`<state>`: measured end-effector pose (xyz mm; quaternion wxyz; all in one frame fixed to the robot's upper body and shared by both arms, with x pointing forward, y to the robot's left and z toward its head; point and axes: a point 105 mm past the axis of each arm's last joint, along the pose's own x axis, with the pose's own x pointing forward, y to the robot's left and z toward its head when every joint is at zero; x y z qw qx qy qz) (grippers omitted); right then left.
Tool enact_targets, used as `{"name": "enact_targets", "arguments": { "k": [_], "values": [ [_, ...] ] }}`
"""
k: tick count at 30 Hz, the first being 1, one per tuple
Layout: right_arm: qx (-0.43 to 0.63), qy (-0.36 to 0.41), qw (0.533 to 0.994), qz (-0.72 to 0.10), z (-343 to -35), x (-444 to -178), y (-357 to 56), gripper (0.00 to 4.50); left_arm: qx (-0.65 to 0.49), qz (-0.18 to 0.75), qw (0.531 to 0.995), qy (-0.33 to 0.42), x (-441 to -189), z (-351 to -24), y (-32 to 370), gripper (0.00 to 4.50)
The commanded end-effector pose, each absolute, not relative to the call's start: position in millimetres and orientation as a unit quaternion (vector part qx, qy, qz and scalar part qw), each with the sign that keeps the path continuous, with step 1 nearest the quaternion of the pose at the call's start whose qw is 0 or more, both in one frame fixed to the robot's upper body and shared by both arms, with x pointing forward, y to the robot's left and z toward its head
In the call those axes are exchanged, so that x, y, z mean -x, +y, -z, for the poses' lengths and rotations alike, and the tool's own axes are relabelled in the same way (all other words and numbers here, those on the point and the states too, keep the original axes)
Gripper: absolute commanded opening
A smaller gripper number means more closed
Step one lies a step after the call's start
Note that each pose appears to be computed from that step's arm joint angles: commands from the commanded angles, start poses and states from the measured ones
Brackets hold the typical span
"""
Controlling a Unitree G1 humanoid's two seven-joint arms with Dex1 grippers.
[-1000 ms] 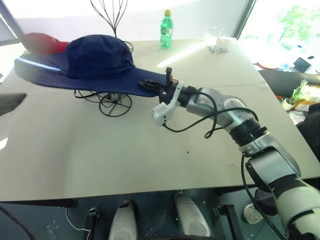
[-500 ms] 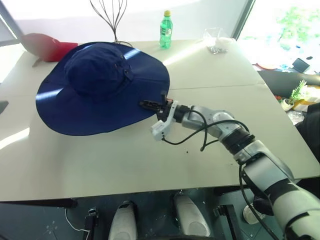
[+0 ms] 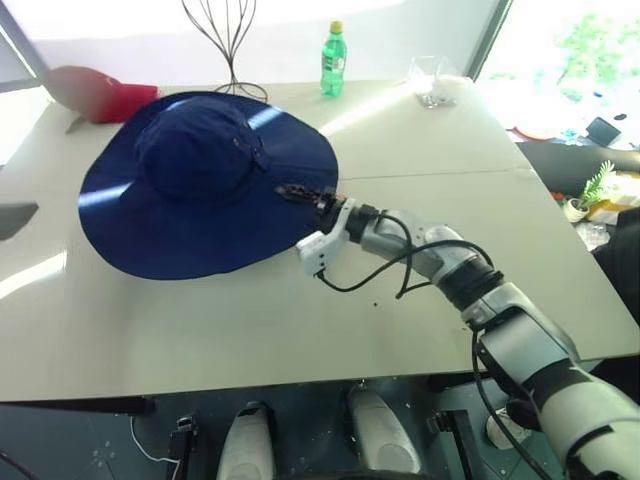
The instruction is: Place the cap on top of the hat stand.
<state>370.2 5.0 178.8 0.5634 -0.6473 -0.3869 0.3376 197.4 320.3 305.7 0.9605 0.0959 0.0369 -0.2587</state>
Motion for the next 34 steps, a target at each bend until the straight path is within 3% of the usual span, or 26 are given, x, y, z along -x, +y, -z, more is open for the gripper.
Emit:
{"name": "enact_targets", "arguments": {
  "k": [1, 11, 16, 20, 24, 29, 34],
  "values": [
    [0.634, -0.410, 0.574, -0.317, -201.8, -363.8, 0.6, 4.44, -0.112, 0.264, 0.958, 0.026, -199.7, -308.5, 316.7, 4.50],
    [0.662, -0.375, 0.567, -0.317, -194.4, -347.4, -54.3, 4.44, -0.110, 0.274, 0.955, 0.027, -210.5, -302.5, 315.4, 4.50],
    [0.630, -0.324, 0.592, -0.385, -194.7, -318.3, -109.8, 4.44, -0.118, 0.253, 0.959, 0.041, -204.8, -298.5, 329.0, 4.50],
    [0.554, -0.191, 0.689, -0.427, -220.1, -319.5, -158.9, 4.44, -0.121, 0.211, 0.969, 0.048, -197.0, -296.6, 354.0, 4.50],
    [0.378, -0.063, 0.782, -0.492, -262.3, -323.5, -187.2, 4.44, -0.122, 0.187, 0.973, 0.055, -189.1, -292.5, 370.5, 4.50],
    [0.229, 0.013, 0.804, -0.549, -296.7, -328.2, -206.6, 4.44, -0.118, 0.179, 0.974, 0.076, -174.5, -282.9, 379.2, 4.50],
    [0.193, 0.046, 0.795, -0.574, -300.2, -330.3, -213.2, 4.44, -0.114, 0.171, 0.975, 0.079, -167.5, -279.9, 381.3, 4.50]
  ]
}}
